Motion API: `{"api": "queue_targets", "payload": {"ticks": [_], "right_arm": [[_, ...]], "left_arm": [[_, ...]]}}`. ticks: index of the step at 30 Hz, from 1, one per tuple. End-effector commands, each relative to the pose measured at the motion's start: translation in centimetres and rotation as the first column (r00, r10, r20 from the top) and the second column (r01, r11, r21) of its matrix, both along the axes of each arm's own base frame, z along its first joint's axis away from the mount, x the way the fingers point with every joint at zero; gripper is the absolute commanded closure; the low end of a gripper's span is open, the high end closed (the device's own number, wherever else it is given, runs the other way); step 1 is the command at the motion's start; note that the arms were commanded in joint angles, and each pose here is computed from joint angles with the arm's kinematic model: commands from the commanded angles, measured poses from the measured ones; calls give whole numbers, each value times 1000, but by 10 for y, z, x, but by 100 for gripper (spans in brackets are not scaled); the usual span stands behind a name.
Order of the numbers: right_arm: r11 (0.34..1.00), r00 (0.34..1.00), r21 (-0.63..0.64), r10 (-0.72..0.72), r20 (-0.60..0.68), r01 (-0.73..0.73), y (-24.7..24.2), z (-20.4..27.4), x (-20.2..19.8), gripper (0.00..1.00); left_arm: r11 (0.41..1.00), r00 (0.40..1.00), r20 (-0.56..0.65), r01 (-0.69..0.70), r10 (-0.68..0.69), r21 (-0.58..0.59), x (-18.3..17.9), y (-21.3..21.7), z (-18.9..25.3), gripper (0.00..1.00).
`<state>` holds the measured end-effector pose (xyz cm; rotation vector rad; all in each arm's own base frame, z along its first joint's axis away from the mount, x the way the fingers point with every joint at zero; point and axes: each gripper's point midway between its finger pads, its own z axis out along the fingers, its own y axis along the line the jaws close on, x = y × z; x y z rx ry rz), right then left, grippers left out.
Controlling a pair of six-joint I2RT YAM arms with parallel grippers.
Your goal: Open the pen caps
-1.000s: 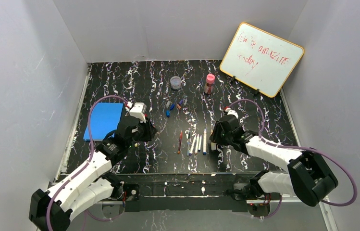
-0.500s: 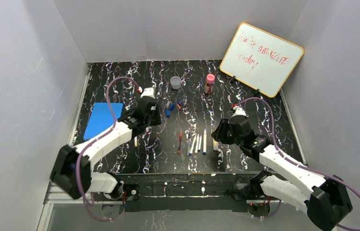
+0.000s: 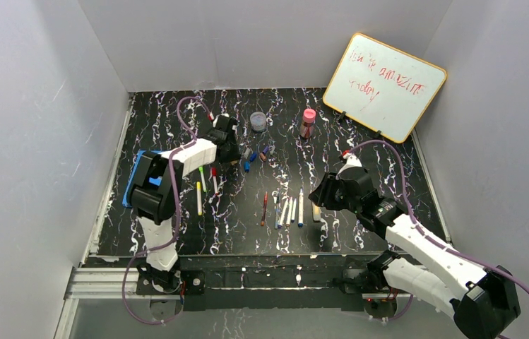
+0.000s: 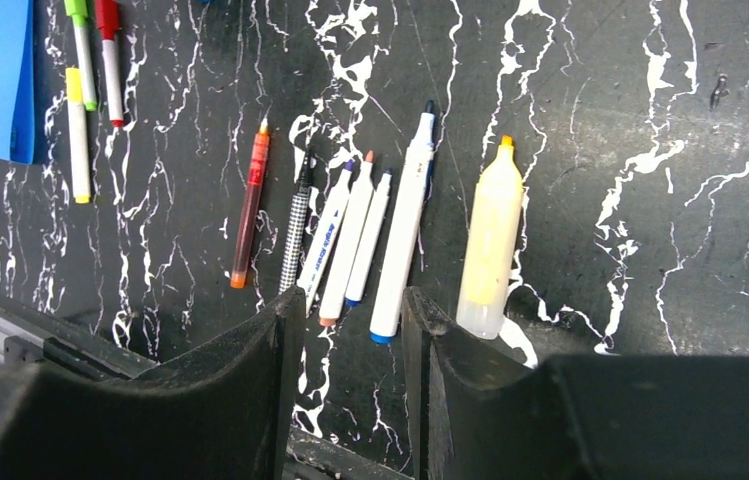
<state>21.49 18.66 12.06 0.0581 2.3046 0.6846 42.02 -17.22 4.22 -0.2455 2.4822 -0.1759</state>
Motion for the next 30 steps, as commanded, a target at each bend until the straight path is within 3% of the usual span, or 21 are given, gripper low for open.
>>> {"api": "queue_targets", "payload": {"ticks": [1, 5, 11, 19, 24, 30], "right_arm": [[998, 998, 57, 34, 54, -37, 11, 28, 5, 52], [998, 997, 56, 37, 61, -41, 11, 30, 6, 53], [999, 997, 31, 34, 68, -36, 6, 28, 5, 52], [999, 996, 37, 35, 83, -39, 7, 34, 6, 52], [998, 995, 44, 34, 93, -39, 7, 38, 5, 53], [998, 995, 56, 38, 90, -43, 7, 39, 2, 52]], "left_arm": [[1000, 1000, -24, 3, -3, 18, 12, -2, 1, 100], [999, 999, -52, 4, -2, 33, 20, -2, -7, 92], [999, 998, -63, 10, -8, 39, 22, -3, -8, 69], [997, 1000, -17, -12, 13, 72, 19, 9, 35, 47], [995, 998, 46, -50, 46, 85, -11, 31, 77, 41], [988, 996, 31, -89, 85, 124, -70, 64, 83, 45]]}}
